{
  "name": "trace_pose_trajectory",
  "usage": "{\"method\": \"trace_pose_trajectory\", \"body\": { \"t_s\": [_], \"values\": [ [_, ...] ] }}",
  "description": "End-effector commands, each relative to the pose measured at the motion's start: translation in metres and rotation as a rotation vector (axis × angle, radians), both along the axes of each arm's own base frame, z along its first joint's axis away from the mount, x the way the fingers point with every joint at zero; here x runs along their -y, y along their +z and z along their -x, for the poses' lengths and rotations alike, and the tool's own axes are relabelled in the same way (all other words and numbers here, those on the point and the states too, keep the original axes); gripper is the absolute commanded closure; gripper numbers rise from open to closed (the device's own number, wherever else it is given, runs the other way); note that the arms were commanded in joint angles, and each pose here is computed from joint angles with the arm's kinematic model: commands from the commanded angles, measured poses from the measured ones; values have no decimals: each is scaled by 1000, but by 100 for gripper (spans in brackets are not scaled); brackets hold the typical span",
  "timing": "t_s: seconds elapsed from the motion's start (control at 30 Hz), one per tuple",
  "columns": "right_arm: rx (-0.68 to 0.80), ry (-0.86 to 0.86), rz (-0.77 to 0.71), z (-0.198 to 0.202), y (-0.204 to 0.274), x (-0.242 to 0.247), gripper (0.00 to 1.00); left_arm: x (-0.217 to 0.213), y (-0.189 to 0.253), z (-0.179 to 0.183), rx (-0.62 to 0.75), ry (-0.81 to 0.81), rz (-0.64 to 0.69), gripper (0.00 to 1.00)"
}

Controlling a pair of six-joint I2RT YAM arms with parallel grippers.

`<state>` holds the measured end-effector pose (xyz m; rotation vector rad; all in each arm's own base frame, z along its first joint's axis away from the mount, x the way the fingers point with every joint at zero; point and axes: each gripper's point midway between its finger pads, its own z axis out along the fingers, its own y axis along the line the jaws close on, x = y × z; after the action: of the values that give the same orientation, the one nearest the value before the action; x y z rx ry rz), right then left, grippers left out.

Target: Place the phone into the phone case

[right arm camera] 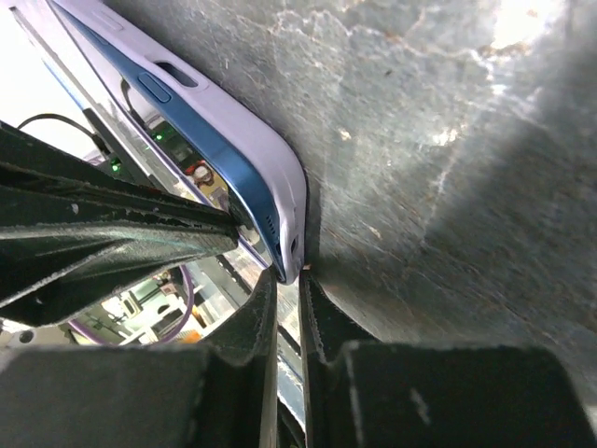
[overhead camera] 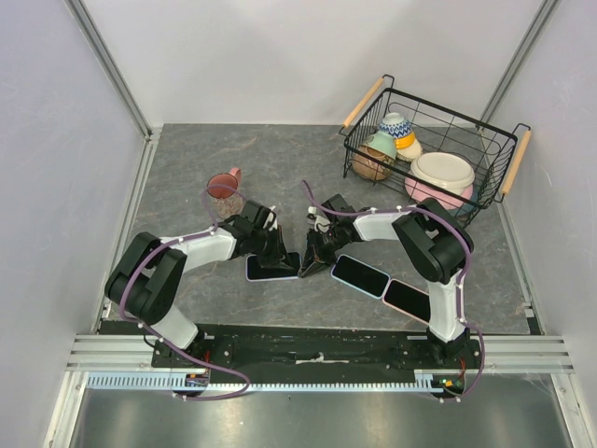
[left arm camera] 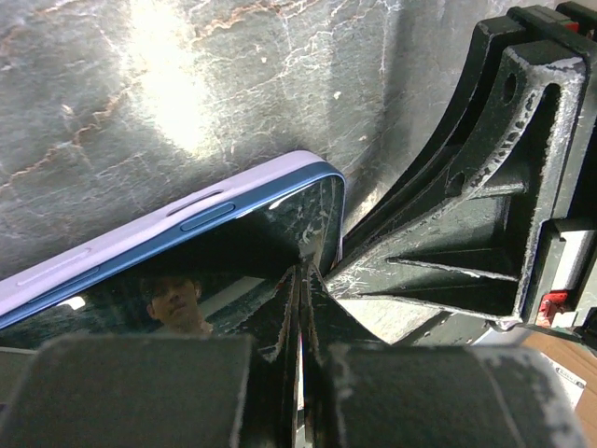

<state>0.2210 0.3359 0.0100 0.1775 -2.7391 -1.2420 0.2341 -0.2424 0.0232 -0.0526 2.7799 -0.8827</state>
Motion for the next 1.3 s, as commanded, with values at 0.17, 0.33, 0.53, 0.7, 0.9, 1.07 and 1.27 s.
{"method": "trace_pose_trajectory", "body": {
  "t_s": [0.17, 0.33, 0.53, 0.7, 0.9, 1.07, 1.27],
  "values": [
    [262, -13, 402, -32, -55, 50, 84, -51, -54, 29, -84, -10, -303, 98],
    [266, -33, 201, -37, -19, 35, 56, -52, -56, 30, -88, -10, -307, 98],
    [215, -123, -12, -48, 4, 31, 39, -53, -59, 32, -97, -19, -315, 98],
    [185, -135, -44, -50, -2, 25, 49, -53, -60, 33, -101, -21, -316, 98],
    [160, -143, -64, -55, -8, 18, 61, -53, -59, 31, -97, -20, -315, 98],
    [146, -139, -44, -58, -18, 13, 65, -54, -58, 31, -93, -26, -323, 98],
    [135, -132, -33, -61, -26, 5, 66, -56, -57, 30, -90, -28, -336, 98]
  ]
}}
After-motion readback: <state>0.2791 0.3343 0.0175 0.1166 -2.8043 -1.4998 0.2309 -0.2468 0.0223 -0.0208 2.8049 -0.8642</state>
